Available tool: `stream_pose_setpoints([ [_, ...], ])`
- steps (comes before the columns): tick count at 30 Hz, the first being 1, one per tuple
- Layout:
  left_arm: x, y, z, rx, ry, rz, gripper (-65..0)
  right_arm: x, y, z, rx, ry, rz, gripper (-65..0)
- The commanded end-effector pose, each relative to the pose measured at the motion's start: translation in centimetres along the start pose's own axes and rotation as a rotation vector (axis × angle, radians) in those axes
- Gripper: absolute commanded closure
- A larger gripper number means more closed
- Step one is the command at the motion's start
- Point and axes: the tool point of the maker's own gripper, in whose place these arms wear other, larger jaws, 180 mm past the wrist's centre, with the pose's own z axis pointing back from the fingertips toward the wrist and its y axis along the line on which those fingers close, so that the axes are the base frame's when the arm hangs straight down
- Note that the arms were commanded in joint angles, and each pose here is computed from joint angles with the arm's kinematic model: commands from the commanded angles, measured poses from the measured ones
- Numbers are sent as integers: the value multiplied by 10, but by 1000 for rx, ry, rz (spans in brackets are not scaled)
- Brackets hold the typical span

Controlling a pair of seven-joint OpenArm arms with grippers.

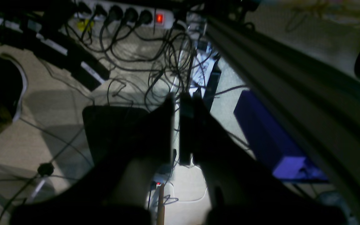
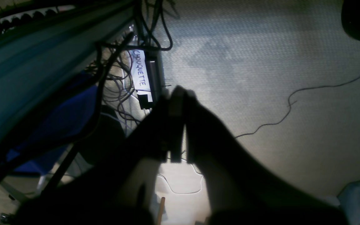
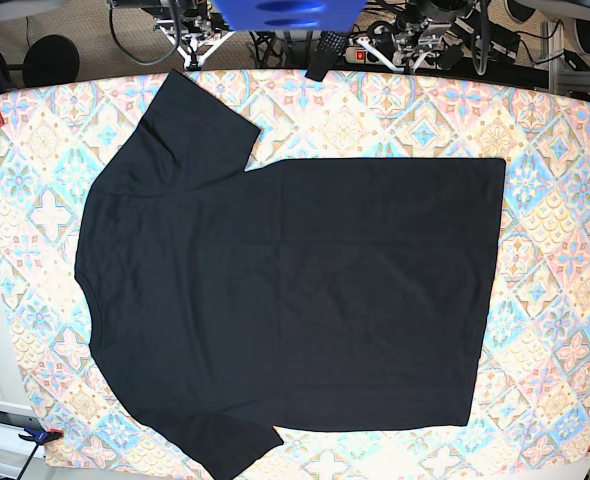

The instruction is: Fold the T-shirt properly

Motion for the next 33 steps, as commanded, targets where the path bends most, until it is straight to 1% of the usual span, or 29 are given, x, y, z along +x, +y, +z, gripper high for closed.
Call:
stream_pose_setpoints([
  [1, 0, 0, 0, -2, -3, -1, -16, -1, -1, 0, -3, 0, -4, -4],
  [17, -9, 1, 1, -1, 8, -2, -16, -5, -2, 0, -3, 5, -4, -4],
  [19, -21, 5, 2, 5, 26, -3, -16, -5, -2, 0, -3, 2, -4, -4],
  [20, -26, 7, 3, 8, 30, -2, -16, -9, -2, 1, -4, 8, -4, -4],
  [23, -38, 29, 10, 34, 30, -15, -16, -38, -5, 4, -8, 49, -3, -4],
  [27, -58, 54, 25, 59, 26, -36, -16, -55, -48, 11, -72, 40, 16, -3],
  [31, -83, 68, 37, 73, 47, -53, -16, -95, -57, 24, -85, 64, 29, -3],
  [33, -93, 68, 44, 66, 47, -59, -16, -112, -61, 31, -91, 73, 30, -2],
])
